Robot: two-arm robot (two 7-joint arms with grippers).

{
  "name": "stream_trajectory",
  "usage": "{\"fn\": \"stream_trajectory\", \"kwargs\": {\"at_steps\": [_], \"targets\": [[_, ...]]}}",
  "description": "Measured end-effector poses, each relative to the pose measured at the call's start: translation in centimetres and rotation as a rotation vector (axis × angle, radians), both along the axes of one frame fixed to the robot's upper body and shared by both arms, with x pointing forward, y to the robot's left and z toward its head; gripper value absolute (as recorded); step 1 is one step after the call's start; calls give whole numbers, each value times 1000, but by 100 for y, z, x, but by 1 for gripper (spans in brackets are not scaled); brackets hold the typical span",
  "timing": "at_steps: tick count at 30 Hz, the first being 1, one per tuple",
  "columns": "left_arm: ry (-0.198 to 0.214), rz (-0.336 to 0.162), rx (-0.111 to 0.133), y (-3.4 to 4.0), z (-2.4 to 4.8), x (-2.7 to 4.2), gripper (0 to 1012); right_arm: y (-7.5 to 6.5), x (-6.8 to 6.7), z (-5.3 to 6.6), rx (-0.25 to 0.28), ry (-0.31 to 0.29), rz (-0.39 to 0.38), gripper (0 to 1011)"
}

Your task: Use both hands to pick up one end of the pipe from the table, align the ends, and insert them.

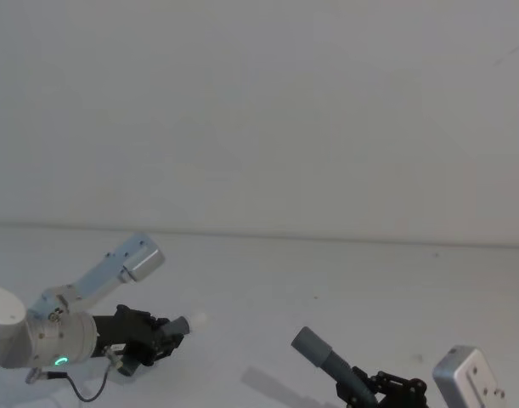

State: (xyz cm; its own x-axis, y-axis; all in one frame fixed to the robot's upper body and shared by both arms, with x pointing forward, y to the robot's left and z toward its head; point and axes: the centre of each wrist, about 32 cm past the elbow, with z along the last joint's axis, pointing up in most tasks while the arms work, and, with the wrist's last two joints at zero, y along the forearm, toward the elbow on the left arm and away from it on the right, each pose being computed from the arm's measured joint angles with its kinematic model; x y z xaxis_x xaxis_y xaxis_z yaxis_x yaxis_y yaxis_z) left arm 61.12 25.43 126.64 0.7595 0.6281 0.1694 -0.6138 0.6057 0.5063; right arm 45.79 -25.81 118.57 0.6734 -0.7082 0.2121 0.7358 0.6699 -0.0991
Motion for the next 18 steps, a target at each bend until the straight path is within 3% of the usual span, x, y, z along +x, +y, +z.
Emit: {"fn": "stream_trajectory", "kwargs": {"at_steps": [9, 18], "targets": [[-35, -124, 23, 59, 152, -58, 325, -32, -39, -39, -10, -11, 41, 233], [-69, -225, 19, 87, 285, -154, 325, -44, -114, -76, -20, -9, 64, 232]]}}
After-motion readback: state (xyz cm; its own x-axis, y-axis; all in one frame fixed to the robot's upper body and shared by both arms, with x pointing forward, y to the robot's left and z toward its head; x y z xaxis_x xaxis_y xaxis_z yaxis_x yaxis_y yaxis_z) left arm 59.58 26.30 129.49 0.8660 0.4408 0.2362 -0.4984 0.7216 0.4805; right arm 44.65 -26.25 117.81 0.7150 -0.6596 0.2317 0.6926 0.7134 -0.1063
